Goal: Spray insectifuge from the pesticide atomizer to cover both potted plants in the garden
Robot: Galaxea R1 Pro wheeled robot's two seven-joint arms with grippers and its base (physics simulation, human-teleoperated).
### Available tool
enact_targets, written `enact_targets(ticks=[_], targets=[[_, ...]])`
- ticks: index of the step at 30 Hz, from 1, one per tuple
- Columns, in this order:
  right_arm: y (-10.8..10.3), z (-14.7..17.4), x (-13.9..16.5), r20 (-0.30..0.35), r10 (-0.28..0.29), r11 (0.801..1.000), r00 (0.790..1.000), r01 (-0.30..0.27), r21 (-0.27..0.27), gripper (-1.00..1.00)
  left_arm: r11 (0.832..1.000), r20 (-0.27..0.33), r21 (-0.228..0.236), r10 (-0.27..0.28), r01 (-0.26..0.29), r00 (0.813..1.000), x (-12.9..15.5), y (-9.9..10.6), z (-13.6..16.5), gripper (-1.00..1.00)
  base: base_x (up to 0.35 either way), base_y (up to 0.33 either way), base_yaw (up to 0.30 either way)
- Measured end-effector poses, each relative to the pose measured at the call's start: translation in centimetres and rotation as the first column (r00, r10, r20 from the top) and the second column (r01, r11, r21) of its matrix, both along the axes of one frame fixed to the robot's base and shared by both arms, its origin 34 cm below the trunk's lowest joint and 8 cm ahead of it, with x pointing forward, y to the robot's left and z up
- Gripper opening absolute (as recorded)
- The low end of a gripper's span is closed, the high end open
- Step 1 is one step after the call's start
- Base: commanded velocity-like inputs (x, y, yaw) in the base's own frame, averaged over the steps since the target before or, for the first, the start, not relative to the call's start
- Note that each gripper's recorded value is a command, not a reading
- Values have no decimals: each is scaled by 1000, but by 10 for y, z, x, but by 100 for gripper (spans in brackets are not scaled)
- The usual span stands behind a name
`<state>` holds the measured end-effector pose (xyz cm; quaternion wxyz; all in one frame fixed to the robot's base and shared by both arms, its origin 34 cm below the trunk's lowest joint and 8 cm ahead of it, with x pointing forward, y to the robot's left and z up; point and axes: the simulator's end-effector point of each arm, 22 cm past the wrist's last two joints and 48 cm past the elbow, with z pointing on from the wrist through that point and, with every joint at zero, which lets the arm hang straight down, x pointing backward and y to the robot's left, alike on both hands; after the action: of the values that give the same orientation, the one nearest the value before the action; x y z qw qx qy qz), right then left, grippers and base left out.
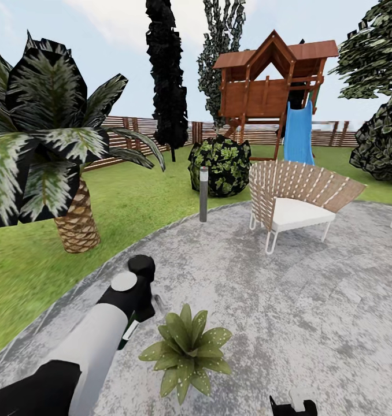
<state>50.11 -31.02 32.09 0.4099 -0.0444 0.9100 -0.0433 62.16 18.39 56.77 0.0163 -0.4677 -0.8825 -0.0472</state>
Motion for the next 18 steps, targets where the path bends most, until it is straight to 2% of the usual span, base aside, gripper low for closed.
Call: enact_targets(ticks=[9, 13, 18], targets=[[0, 1, 1, 2, -1, 1000, 1000, 1, -1, 100, 1000, -16, 3, 7, -7, 1000, -6, 6, -7, -100, 0, 14, -8], [0, 1, 1, 5, -2, 1000, 1000, 2, -1, 100, 1000, -14, 3, 8, -8, 1000, -5, 6, -6, -100, 0, 125, -204], [0, 2, 2, 7, -2, 1000, 1000, 2, 0, 100, 1000, -13, 4, 8, -8, 1000, -5, 7, -5, -100, -53, 258, -271]])
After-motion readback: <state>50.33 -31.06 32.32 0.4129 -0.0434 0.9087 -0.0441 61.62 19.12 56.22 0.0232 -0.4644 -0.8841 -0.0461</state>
